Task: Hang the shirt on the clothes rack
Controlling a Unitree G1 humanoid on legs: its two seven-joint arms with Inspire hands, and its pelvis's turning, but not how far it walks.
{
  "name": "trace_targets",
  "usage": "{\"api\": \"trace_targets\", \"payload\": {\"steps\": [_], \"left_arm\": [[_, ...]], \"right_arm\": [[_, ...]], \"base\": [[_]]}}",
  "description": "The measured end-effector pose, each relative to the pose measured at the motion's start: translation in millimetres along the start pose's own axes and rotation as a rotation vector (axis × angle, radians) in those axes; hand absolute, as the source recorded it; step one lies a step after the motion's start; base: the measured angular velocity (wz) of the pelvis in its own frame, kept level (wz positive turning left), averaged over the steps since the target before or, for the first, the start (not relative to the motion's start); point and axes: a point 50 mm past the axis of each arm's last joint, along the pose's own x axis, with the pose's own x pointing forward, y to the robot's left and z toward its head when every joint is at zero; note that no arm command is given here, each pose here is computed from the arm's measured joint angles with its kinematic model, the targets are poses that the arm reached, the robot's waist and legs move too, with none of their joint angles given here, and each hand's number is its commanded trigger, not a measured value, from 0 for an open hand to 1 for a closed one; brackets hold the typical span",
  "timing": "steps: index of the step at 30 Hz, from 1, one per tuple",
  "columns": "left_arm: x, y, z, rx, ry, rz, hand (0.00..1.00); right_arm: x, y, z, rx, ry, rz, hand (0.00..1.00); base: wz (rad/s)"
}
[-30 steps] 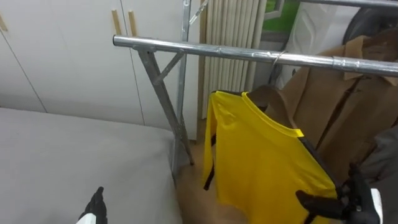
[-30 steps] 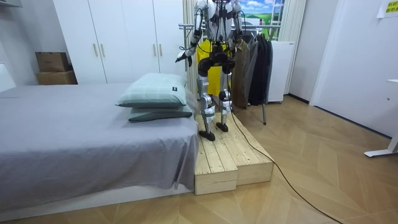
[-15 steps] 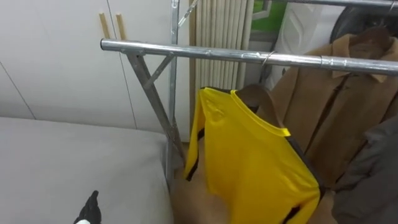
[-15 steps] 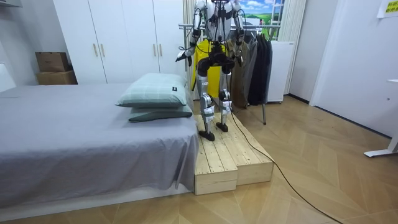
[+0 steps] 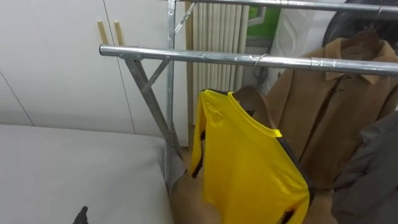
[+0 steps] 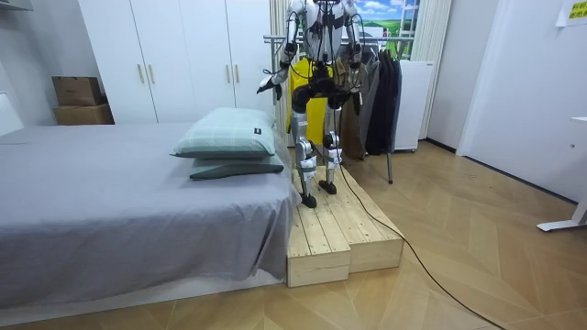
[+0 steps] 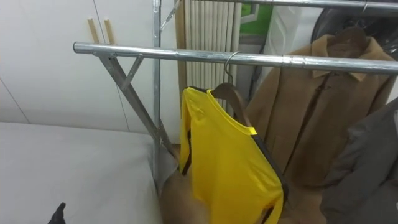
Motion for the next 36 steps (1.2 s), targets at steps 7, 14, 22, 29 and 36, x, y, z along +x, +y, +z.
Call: {"api": "trace_targets", "payload": {"steps": [7,14,22,29,36], "left_arm": [[-0.4,0.0,-1,-0.010,0.009,0.002,0.00],[-3.0,-3.1,-9,-0.004,0.052,-0.017,0.00],[-4.5,-5.1,-15,0.021,0.086,-0.035,0.00],[-4.3,-3.9,-17,0.043,0.091,-0.034,0.00],[-3.9,-4.0,-17,0.046,0.092,-0.049,0.00]], "right_arm": [[-3,2,-21,-0.018,0.104,0.079,0.00],[-5,4,-29,-0.059,0.152,0.111,0.00],[-4,7,-29,-0.154,0.169,0.161,0.00],[-3,7,-27,-0.185,0.169,0.171,0.00],[-1,8,-22,-0.179,0.157,0.198,0.00]], "base": [[0.00],[0.01],[0.03],[0.03],[0.00]]}}
